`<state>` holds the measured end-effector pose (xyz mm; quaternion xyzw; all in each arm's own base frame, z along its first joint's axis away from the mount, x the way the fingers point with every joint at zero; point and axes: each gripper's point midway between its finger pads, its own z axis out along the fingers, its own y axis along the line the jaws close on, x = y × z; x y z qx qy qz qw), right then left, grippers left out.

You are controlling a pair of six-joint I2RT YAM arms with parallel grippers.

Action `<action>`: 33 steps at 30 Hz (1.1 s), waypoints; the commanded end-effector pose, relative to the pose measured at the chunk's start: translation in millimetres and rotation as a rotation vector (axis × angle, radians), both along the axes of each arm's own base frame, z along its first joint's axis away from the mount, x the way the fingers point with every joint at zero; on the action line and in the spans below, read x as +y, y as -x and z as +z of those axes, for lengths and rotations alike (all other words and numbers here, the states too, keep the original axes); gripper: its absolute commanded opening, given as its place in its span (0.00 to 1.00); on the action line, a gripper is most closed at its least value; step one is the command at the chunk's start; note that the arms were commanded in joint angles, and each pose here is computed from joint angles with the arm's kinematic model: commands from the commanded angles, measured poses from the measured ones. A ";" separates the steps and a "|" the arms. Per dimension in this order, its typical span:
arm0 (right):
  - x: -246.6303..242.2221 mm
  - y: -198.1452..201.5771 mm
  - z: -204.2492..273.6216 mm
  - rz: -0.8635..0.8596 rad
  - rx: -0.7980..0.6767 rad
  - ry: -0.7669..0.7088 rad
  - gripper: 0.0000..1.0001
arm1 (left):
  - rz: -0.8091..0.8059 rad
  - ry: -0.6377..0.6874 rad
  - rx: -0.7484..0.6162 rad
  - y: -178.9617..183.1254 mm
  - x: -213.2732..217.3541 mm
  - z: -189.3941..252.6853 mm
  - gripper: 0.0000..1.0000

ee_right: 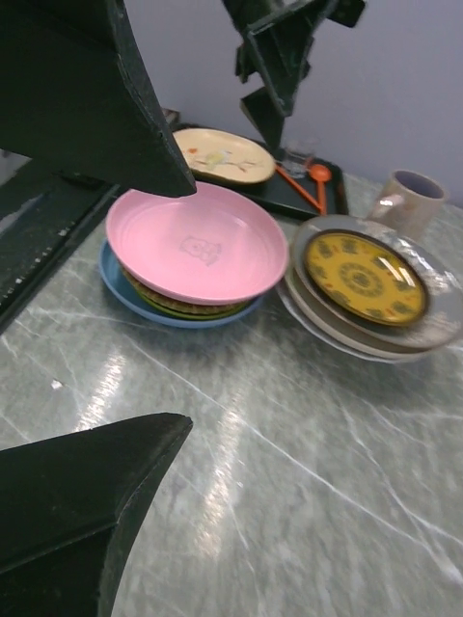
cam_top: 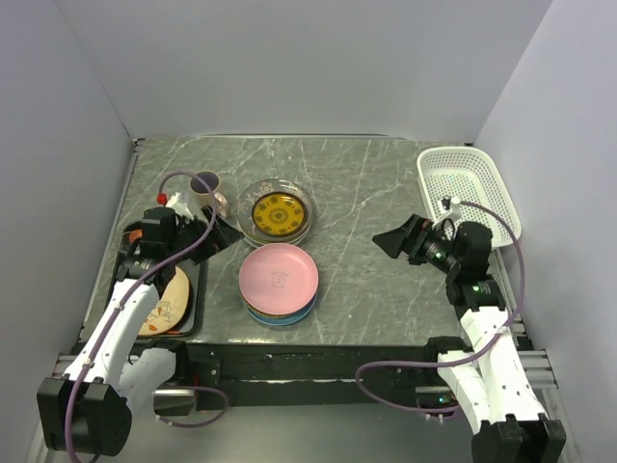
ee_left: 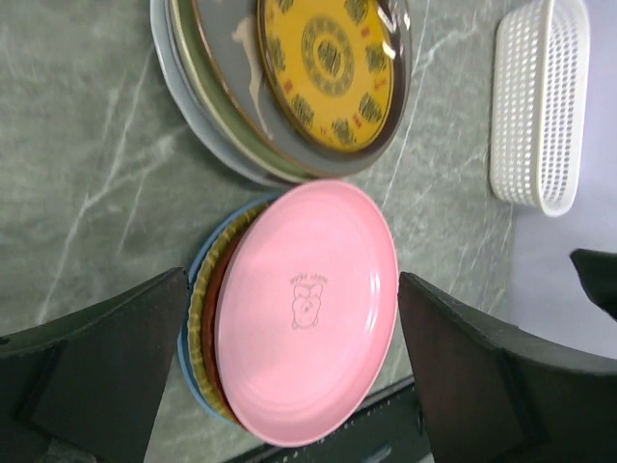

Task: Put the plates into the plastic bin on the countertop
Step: Pick up the plate at the center of the board.

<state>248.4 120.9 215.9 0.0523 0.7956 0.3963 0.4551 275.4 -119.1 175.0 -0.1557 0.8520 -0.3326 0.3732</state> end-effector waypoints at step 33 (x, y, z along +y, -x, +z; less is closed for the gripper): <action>61.2 28.1 -72.4 0.220 0.189 0.014 1.00 | -0.064 -0.127 0.232 29.0 -22.0 -57.0 0.51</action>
